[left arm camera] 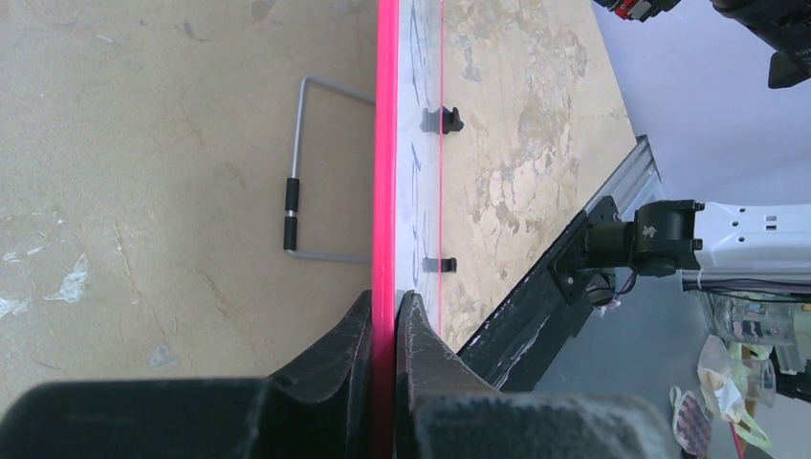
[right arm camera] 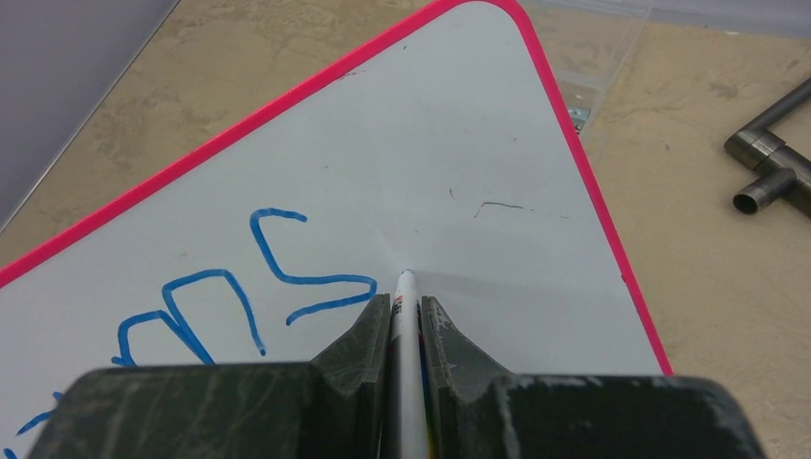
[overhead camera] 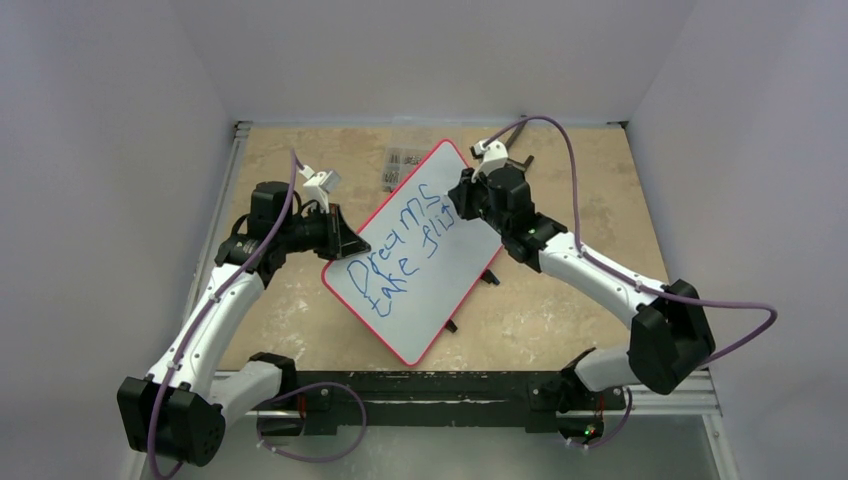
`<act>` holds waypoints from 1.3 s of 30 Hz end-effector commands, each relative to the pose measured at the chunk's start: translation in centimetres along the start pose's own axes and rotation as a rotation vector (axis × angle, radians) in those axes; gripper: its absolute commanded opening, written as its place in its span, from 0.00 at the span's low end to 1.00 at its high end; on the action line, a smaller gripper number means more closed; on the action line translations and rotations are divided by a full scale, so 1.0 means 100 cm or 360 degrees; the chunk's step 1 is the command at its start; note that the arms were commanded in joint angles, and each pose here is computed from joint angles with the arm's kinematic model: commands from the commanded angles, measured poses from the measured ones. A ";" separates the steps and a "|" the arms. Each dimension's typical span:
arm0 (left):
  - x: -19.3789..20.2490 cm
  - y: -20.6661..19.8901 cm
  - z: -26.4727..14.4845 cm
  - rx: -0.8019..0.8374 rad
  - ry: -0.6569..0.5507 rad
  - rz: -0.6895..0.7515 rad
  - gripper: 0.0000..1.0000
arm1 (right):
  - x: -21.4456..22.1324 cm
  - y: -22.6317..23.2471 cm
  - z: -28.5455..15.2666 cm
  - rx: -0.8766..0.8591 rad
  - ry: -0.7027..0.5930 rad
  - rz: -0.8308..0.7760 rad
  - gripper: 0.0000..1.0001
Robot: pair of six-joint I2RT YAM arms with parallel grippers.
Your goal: Write a sentence on the whiteboard
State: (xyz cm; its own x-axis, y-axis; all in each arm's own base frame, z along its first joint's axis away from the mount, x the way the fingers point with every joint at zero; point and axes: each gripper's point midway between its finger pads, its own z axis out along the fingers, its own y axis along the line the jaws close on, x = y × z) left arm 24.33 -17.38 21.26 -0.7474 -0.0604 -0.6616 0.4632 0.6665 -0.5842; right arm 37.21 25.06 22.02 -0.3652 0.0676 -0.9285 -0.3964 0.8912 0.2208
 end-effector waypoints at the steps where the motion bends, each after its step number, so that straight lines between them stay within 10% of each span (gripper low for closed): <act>1: 0.003 0.025 -0.001 -0.0185 0.0011 0.0196 0.00 | -0.015 -0.001 0.001 0.0011 -0.0092 0.0019 0.00; 17: 0.003 0.025 -0.001 -0.0186 0.0014 0.0192 0.00 | 0.063 -0.022 -0.017 0.0058 0.0106 0.0063 0.00; 39: 0.003 0.027 -0.002 -0.0205 0.0015 0.0200 0.00 | 0.001 -0.002 0.001 -0.0003 -0.0040 0.0034 0.00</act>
State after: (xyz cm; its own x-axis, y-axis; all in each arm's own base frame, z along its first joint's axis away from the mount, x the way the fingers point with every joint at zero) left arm 24.27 -17.26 21.05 -0.7554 -0.0638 -0.6521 0.4492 0.6741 -0.5864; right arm 36.47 23.83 19.72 -0.3803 0.0889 -0.9206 -0.3614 0.9019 0.2364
